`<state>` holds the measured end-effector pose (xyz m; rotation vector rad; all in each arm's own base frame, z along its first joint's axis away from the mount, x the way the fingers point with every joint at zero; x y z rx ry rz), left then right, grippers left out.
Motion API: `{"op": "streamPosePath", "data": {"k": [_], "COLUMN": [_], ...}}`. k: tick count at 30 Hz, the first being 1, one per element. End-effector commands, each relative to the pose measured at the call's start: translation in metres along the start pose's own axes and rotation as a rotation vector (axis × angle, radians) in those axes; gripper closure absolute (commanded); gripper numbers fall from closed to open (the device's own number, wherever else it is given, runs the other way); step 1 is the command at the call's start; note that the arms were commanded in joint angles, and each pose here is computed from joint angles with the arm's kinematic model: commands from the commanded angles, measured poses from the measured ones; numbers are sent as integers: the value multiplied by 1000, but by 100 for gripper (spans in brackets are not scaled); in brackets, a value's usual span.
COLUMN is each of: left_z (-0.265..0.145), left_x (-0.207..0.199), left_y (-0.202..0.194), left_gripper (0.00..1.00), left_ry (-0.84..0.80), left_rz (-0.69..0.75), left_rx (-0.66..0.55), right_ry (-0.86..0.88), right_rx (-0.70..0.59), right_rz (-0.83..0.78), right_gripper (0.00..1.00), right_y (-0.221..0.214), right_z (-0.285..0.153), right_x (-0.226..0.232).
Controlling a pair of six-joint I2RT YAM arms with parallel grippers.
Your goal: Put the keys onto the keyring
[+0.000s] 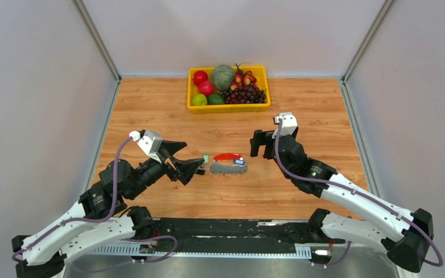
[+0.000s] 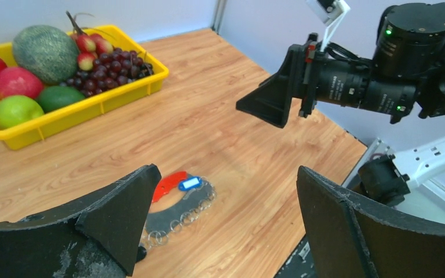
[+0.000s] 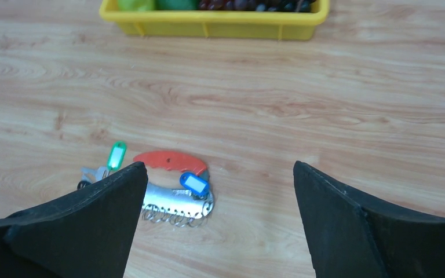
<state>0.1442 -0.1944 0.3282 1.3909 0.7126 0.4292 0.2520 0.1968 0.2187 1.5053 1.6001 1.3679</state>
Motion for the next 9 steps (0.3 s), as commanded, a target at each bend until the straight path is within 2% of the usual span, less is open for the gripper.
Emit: {"op": "streamPosePath", "data": {"k": [1, 4, 9], "left_z": [-4, -4, -1], "left_x": [5, 5, 4], "left_y": [24, 27, 25], "left_gripper": [0, 0, 0], "left_ry": [31, 35, 34], "left_rz": [41, 45, 51], "left_rx": [-44, -47, -39], "right_ry": [-189, -236, -273], "right_rx": [-126, -158, -140], "right_rz": [45, 57, 61], "right_gripper": [0, 0, 0], "right_y": [44, 56, 49], "right_z": [-21, -29, -27], "right_x": [-32, -40, -46]}}
Point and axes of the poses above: each gripper's point midway between its finger pads, its own z axis out along the fingers, its own x axis along the line the jaws close on, y = z × x, the point moved 1 cm from there along -z, back along the fingers, and after that the axes turned 4 degrees about z, right-handed, at the moved point
